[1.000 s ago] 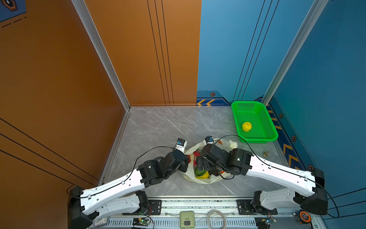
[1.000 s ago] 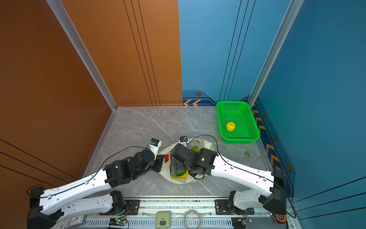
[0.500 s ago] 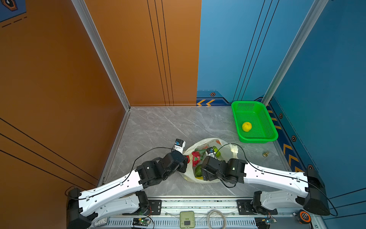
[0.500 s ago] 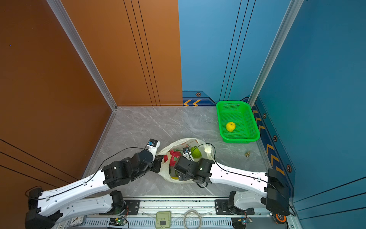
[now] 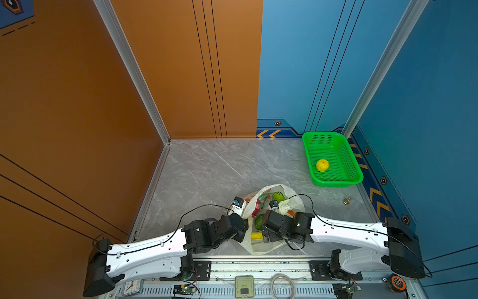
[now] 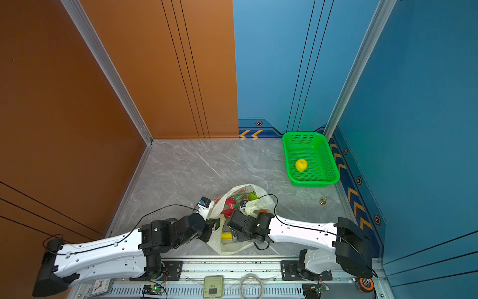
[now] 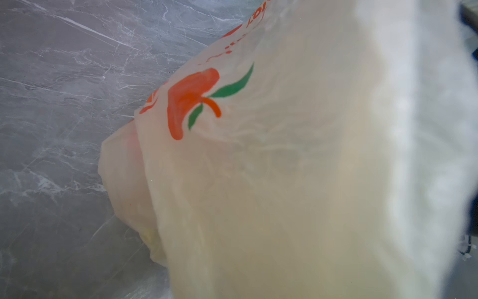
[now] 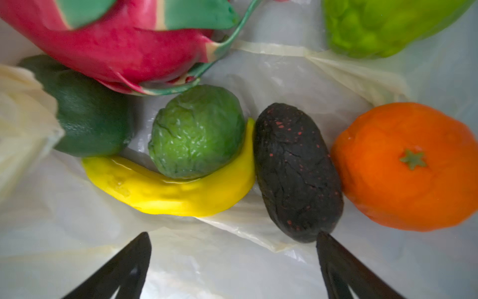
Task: Untie the knot of the plastic bag and take out the fruit
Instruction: 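Lower the right gripper into the bag and grasp the dark green lime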
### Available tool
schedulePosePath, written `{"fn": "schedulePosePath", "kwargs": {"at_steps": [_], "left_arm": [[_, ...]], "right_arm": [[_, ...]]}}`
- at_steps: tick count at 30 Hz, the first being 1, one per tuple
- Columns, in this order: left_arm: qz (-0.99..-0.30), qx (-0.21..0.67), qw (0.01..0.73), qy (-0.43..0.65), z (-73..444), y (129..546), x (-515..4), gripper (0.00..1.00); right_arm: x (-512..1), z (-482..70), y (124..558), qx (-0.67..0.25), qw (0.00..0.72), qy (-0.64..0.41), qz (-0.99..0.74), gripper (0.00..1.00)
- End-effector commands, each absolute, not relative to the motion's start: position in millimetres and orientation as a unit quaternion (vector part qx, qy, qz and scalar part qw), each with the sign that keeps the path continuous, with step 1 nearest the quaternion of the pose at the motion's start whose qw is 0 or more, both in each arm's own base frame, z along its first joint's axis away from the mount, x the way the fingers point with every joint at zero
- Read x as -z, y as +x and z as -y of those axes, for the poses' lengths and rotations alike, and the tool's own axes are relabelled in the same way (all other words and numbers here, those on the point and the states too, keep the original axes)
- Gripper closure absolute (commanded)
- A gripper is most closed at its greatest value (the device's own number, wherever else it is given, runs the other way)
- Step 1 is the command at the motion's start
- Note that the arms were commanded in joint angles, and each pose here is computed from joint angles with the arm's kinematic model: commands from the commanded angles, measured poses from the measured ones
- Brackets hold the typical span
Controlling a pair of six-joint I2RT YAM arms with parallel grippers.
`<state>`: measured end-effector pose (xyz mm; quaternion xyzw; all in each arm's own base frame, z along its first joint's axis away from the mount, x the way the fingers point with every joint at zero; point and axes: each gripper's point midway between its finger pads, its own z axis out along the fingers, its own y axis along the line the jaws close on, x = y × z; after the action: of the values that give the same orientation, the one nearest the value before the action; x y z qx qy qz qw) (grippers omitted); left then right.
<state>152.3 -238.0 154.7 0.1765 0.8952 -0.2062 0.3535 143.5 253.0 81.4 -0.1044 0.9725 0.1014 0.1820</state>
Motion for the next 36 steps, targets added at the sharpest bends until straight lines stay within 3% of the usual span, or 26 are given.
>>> {"fn": "schedulePosePath", "kwargs": {"at_steps": [1, 9, 19, 25, 29, 36], "left_arm": [[-0.891, 0.209, 0.369, 0.163, 235, 155, -161, 1.00], [-0.889, 0.209, 0.372, 0.166, 236, 155, -163, 1.00], [-0.886, 0.200, 0.385, 0.161, 232, 160, -166, 1.00], [-0.887, 0.199, 0.385, 0.161, 233, 161, -166, 1.00], [-0.887, 0.197, 0.386, 0.161, 233, 163, -167, 1.00], [-0.887, 0.193, 0.388, 0.157, 233, 166, -166, 1.00]], "right_arm": [[-92, -272, 155, -0.138, 0.186, -0.051, -0.972, 0.00], [-90, -299, 175, -0.161, 0.188, -0.009, -0.969, 0.00], [-50, -297, 184, -0.126, 0.164, 0.029, -0.978, 0.05], [-39, -300, 191, -0.123, 0.156, 0.027, -0.980, 0.18], [-40, -298, 191, -0.127, 0.154, 0.028, -0.979, 0.38], [-63, -290, 182, -0.140, 0.157, 0.022, -0.977, 0.50]]}}
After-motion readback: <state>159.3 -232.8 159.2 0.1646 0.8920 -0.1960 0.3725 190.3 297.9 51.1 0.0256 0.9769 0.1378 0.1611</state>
